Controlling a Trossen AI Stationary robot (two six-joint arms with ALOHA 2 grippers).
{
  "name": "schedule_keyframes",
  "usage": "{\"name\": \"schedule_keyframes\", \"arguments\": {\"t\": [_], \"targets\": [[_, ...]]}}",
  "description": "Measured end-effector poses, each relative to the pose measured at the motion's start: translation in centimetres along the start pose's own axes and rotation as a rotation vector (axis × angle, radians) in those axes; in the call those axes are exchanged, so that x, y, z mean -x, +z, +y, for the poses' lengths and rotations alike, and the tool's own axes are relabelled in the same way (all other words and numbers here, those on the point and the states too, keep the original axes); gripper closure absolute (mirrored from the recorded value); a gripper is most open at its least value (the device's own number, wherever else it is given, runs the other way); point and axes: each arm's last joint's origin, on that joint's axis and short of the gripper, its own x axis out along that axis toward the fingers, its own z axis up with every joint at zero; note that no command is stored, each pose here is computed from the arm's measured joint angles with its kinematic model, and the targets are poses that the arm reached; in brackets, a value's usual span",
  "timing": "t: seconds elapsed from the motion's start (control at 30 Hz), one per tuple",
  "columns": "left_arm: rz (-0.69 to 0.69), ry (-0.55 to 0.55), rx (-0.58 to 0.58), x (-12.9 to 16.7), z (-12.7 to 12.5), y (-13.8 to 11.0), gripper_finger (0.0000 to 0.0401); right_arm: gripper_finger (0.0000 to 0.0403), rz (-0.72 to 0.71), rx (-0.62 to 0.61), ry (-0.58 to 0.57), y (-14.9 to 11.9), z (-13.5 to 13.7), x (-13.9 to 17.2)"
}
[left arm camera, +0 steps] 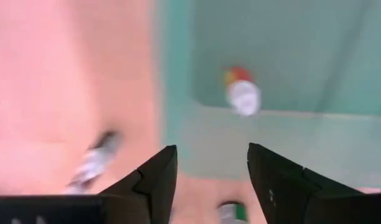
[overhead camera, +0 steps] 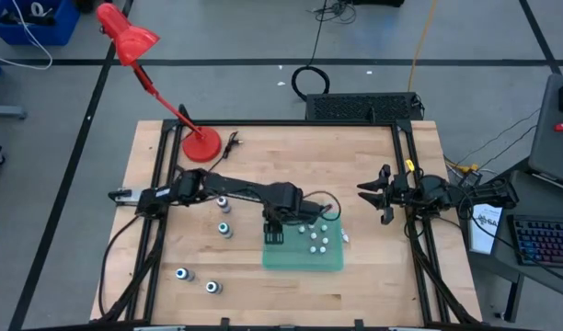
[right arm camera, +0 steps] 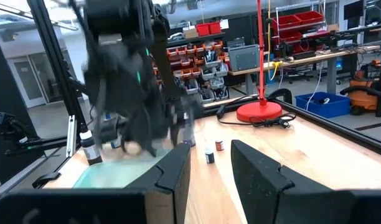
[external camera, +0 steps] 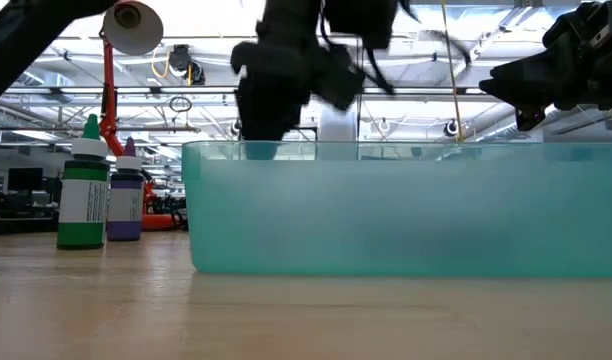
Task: Pick & Place food coloring
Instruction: Put the small orange food coloring bottle into the green bin
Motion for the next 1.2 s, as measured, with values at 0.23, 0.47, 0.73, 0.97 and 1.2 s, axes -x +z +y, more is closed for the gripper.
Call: {"name": "schedule_keyframes", "arguments": {"t": [0.23,0.47,0.73,0.97,1.2], "targets": [[-0.182,0.181,0.055,4.7,1.6,-3.4,0.0202,0.0298,0.003,0.001,-0.001,0.0,0.0,0.0],[-0.157,0.142,0.262,2.1,6.4,-7.0,0.0201,0.0298,0.012,0.003,-0.002,-0.1,0.0,-0.1],[-0.342,-0.085,0.553,-2.4,12.8,-10.0,0.0201,0.0298,0.013,0.003,-0.002,-0.1,0.0,-0.1],[-0.319,-0.056,0.705,-4.1,14.5,-12.1,0.0201,0.0298,0.013,0.003,-0.002,-0.1,0.0,-0.1],[-0.284,-0.057,0.716,-5.2,13.7,-12.4,0.0201,0.0298,0.013,0.003,-0.002,-0.1,0.0,-0.1]]}}
